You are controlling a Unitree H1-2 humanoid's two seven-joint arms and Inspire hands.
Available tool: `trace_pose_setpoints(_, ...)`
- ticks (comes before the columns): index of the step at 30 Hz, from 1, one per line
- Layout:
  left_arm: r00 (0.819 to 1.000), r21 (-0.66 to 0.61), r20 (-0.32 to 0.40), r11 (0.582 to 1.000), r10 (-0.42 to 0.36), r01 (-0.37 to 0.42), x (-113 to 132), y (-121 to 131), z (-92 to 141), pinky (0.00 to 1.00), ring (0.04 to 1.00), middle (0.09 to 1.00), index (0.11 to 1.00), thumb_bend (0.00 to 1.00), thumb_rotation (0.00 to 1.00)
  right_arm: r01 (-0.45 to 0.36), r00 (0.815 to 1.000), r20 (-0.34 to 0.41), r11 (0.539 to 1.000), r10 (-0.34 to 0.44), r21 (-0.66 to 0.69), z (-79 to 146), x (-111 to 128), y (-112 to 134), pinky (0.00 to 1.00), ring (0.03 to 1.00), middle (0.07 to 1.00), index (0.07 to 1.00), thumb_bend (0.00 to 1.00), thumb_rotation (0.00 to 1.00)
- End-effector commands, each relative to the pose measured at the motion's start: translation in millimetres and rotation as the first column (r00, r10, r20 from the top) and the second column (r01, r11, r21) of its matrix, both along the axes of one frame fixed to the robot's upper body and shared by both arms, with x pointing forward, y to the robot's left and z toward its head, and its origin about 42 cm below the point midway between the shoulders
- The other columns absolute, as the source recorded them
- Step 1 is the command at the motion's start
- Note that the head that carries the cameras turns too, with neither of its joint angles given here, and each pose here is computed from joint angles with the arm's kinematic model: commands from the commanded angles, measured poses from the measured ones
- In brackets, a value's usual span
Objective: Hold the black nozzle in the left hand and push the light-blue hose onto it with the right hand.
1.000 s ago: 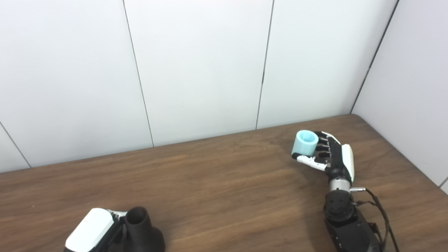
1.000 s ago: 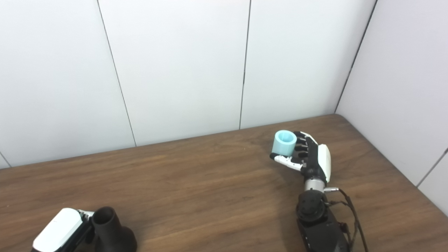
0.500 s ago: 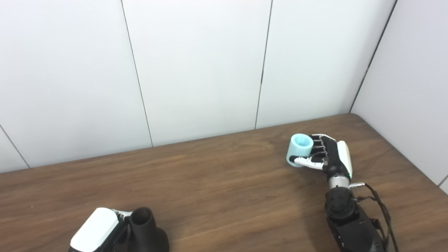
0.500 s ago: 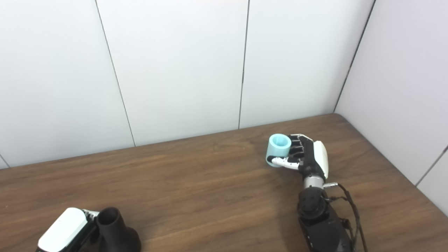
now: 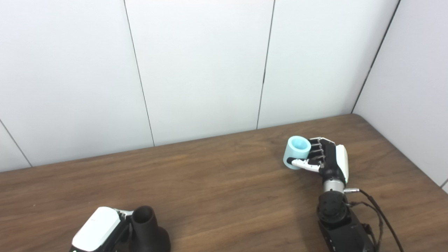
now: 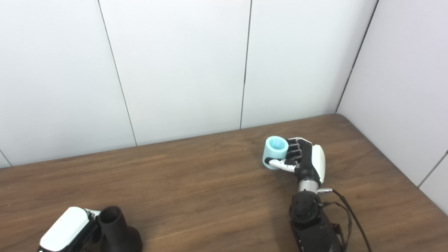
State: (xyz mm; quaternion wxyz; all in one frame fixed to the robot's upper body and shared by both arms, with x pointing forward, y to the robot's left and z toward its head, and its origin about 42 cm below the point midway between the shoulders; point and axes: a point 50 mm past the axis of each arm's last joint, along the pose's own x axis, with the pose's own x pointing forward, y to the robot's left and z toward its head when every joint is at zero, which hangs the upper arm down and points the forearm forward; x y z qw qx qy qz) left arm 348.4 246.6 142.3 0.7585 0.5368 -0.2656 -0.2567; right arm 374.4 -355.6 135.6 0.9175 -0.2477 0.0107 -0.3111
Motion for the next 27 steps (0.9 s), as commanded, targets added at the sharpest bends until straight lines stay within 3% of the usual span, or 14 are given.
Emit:
trace_pose_setpoints(1,1.0,0.019,0.024,1.0,-0.02,0.02,-0.3,0.4,4.2,0.13,0.207,0.466,0.483,0.52,0.0,-0.054,0.997,0.05,0.996,0.058,-0.072,21.3,4.1,2.0,0.4,0.453,0.474,0.497,0.53,0.0)
trace_pose_setpoints(4,0.999,0.011,0.034,1.0,-0.027,0.027,-2.0,-4.7,4.9,0.14,0.208,0.473,0.481,0.52,0.0,-0.113,0.991,0.059,0.988,0.12,-0.109,33.5,-0.7,9.7,0.37,0.434,0.467,0.501,0.53,0.0)
trace_pose_setpoints(5,0.999,0.013,0.033,0.999,-0.03,0.03,-2.9,-7.7,5.6,0.14,0.216,0.429,0.488,0.52,0.0,-0.129,0.989,0.063,0.985,0.137,-0.113,38.6,-3.2,12.6,0.35,0.414,0.46,0.506,0.53,0.0)
trace_pose_setpoints(7,0.999,0.007,0.036,0.999,-0.039,0.039,-4.7,-14.1,6.4,0.16,0.226,0.465,0.483,0.52,0.0,-0.169,0.981,0.077,0.978,0.18,-0.126,48.2,-9.0,17.9,0.33,0.4,0.456,0.508,0.53,0.0)
trace_pose_setpoints(9,0.998,0.004,0.04,0.999,-0.046,0.046,-6.3,-21.0,5.7,0.16,0.229,0.405,0.499,0.52,0.0,-0.21,0.971,0.083,0.968,0.222,-0.139,57.7,-15.7,22.2,0.33,0.406,0.463,0.507,0.53,0.0)
trace_pose_setpoints(11,0.998,0.004,0.041,0.999,-0.052,0.052,-7.4,-28.3,3.9,0.18,0.244,0.402,0.505,0.52,0.0,-0.249,0.961,0.088,0.958,0.263,-0.142,67.8,-22.8,26.5,0.37,0.432,0.473,0.499,0.53,0.0)
trace_pose_setpoints(13,0.998,0.004,0.037,0.999,-0.054,0.053,-7.6,-35.0,2.0,0.19,0.266,0.417,0.508,0.52,0.0,-0.305,0.94,0.11,0.941,0.322,-0.145,78.2,-29.5,33.0,0.38,0.446,0.477,0.494,0.53,0.0)
trace_pose_setpoints(18,0.999,0.008,0.032,0.999,-0.043,0.043,-7.8,-50.0,0.0,0.14,0.193,0.389,0.498,0.51,0.0,-0.402,0.896,0.152,0.908,0.416,-0.118,94.0,-41.9,43.9,0.4,0.448,0.478,0.493,0.53,0.0)
trace_pose_setpoints(21,0.999,0.013,0.023,0.999,-0.038,0.037,-7.7,-59.3,-0.2,0.13,0.175,0.454,0.482,0.52,0.0,-0.478,0.855,0.174,0.872,0.489,-0.1,103.1,-50.5,57.8,0.4,0.453,0.484,0.486,0.53,0.0)
trace_pose_setpoints(25,1.0,0.011,0.022,1.0,-0.022,0.022,-7.9,-68.3,-1.0,0.11,0.166,0.471,0.479,0.52,0.0,-0.575,0.791,0.214,0.816,0.574,-0.064,108.7,-58.2,74.8,0.39,0.444,0.481,0.488,0.53,0.0)
trace_pose_setpoints(27,1.0,0.008,0.023,1.0,-0.021,0.021,-8.3,-72.2,-0.7,0.12,0.176,0.401,0.494,0.51,0.0,-0.611,0.769,0.235,0.792,0.595,-0.004,110.0,-61.9,82.6,0.39,0.443,0.48,0.49,0.52,0.0)
